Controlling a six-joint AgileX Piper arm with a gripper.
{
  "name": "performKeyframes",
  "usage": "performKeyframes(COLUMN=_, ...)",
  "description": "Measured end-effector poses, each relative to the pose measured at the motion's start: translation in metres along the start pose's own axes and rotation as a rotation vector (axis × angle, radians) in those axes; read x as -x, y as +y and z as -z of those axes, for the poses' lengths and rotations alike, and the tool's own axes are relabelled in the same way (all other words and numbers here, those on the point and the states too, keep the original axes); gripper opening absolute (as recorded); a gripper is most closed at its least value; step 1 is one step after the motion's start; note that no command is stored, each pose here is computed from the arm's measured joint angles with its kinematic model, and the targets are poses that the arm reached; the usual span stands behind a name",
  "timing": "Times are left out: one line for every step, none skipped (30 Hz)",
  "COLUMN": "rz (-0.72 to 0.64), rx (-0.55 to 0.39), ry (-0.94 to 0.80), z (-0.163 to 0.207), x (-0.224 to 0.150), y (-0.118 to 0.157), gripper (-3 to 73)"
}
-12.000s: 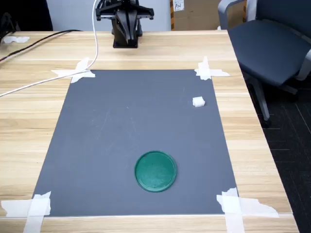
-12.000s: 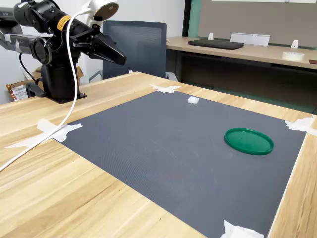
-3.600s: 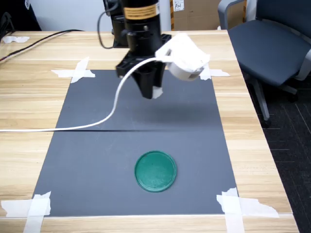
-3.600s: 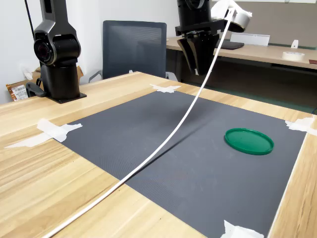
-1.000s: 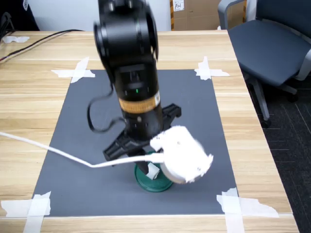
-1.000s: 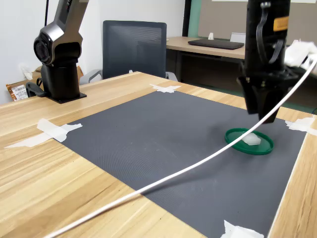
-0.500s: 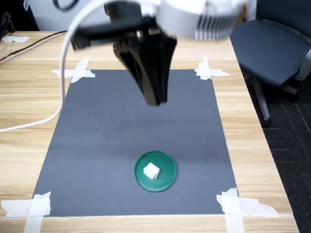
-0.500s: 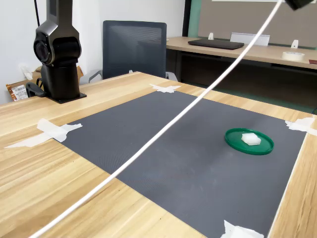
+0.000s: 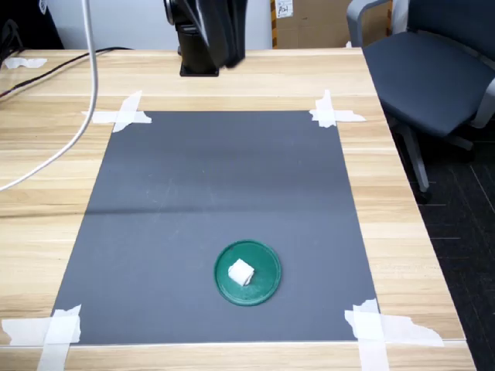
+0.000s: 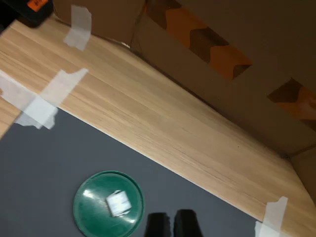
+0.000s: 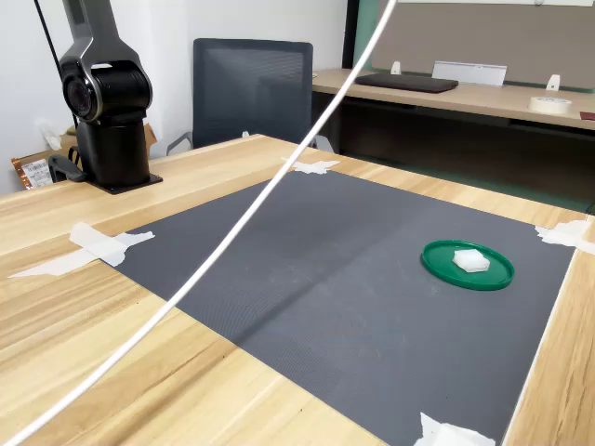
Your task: Grasp a white terminal and put it in the green lid.
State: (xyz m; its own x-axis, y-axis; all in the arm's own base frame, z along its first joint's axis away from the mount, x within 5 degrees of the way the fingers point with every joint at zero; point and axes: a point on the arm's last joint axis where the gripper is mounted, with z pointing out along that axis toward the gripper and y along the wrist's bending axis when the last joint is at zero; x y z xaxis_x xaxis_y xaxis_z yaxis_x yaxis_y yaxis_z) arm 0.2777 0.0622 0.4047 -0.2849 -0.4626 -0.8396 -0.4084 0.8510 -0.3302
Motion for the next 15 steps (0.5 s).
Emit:
performKeyframes(rz=-0.011, rx=-0.002, ry=-0.014, z=0.006, x=-0.003, y=0.002, gripper=-2.5)
performKeyframes(rz=-0.03, rx=-0.004, ry=-0.029, z=0.013, x=-0.008, y=0.005, gripper=-2.5)
performKeyframes(rz=-0.06, rx=-0.004, ry=-0.043, z=0.021, x=-0.012, y=0.006, gripper=-2.5)
performKeyframes(rz=-0.103, rx=-0.007, ry=-0.059, z=0.029, x=-0.017, y=0.007, gripper=-2.5)
performKeyframes(rz=-0.15, rx=-0.014, ry=-0.073, z=0.037, x=-0.023, y=0.006, gripper=-2.5)
performKeyframes(rz=-0.198, rx=-0.024, ry=-0.093, z=0.045, x=-0.028, y=0.006, gripper=-2.5)
performKeyframes(rz=-0.245, rx=-0.043, ry=-0.116, z=0.054, x=-0.033, y=0.004, gripper=-2.5)
performKeyframes(rz=-0.289, rx=-0.064, ry=-0.141, z=0.063, x=-0.037, y=0.002, gripper=-2.5)
performKeyframes(rz=-0.325, rx=-0.088, ry=-0.167, z=0.071, x=-0.042, y=0.001, gripper=-2.5)
performKeyframes(rz=-0.352, rx=-0.112, ry=-0.194, z=0.08, x=-0.046, y=0.001, gripper=-2.5)
performKeyframes(rz=-0.371, rx=-0.135, ry=-0.22, z=0.088, x=-0.05, y=0.001, gripper=-2.5)
performKeyframes(rz=-0.382, rx=-0.155, ry=-0.239, z=0.094, x=-0.054, y=0.002, gripper=-2.5)
performKeyframes(rz=-0.39, rx=-0.174, ry=-0.262, z=0.102, x=-0.059, y=0.005, gripper=-2.5)
performKeyframes(rz=-0.393, rx=-0.192, ry=-0.285, z=0.108, x=-0.064, y=0.008, gripper=-2.5)
performKeyframes(rz=-0.395, rx=-0.206, ry=-0.305, z=0.114, x=-0.07, y=0.012, gripper=-2.5)
